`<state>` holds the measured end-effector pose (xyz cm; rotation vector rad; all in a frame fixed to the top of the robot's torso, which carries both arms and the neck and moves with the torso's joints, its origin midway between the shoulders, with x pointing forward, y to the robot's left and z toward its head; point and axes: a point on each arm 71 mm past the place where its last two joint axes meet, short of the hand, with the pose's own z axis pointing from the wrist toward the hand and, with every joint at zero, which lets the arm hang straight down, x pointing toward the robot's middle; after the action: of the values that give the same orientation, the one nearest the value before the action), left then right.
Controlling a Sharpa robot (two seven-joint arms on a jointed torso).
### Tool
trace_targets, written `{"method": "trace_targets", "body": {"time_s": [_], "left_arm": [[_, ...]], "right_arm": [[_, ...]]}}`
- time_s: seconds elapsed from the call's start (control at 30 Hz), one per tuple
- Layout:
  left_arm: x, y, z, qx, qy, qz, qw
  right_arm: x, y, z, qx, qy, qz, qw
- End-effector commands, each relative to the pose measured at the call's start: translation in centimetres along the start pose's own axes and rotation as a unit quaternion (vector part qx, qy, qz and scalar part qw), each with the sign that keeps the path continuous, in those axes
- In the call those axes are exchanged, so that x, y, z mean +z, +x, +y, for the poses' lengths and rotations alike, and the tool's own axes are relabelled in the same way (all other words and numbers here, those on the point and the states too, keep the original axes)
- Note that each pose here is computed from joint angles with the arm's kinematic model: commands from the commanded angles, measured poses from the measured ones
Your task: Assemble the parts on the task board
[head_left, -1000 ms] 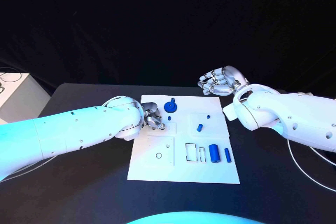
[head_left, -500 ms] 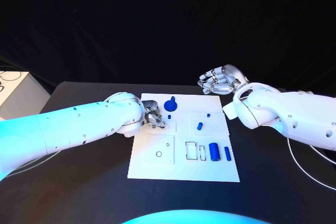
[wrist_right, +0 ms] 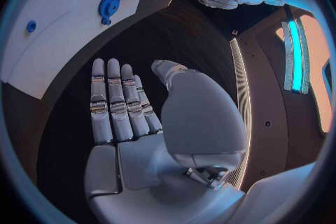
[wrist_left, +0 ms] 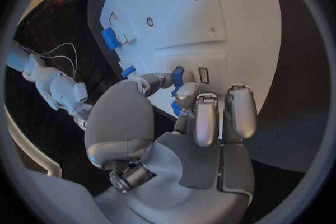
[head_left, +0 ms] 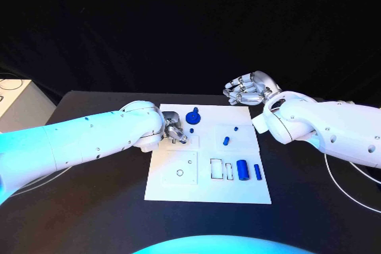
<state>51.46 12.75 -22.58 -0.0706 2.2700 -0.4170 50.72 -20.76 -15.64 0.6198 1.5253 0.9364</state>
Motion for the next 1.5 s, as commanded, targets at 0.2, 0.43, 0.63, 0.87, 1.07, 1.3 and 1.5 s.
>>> {"method": "trace_targets", "body": {"time_s": [0.2,0.43,0.63,0.87,1.07,1.3,1.5], "left_arm": [[0.34,1.42,-0.40,0.001,0.001,0.036,0.999],[0.42,1.32,-0.40,-0.001,0.000,0.032,0.999],[0.45,1.27,-0.39,-0.002,-0.001,0.031,1.000],[0.54,1.12,-0.26,-0.004,-0.005,0.026,1.000],[0.65,0.88,0.05,-0.006,-0.010,0.019,1.000],[0.74,0.65,0.38,-0.007,-0.017,0.014,1.000],[0.79,0.49,0.62,-0.006,-0.021,0.010,1.000]], "right_arm": [[0.0,0.2,0.1,0.000,-0.004,0.009,1.000],[0.0,0.3,0.1,0.001,-0.003,0.010,1.000],[0.0,0.3,0.0,0.001,-0.003,0.010,1.000],[0.0,0.3,0.0,0.002,-0.003,0.011,1.000],[0.0,0.3,0.0,0.003,-0.002,0.011,1.000],[0.0,0.3,-0.1,0.003,-0.002,0.011,1.000],[-0.1,0.3,-0.1,0.004,-0.003,0.011,1.000]]}}
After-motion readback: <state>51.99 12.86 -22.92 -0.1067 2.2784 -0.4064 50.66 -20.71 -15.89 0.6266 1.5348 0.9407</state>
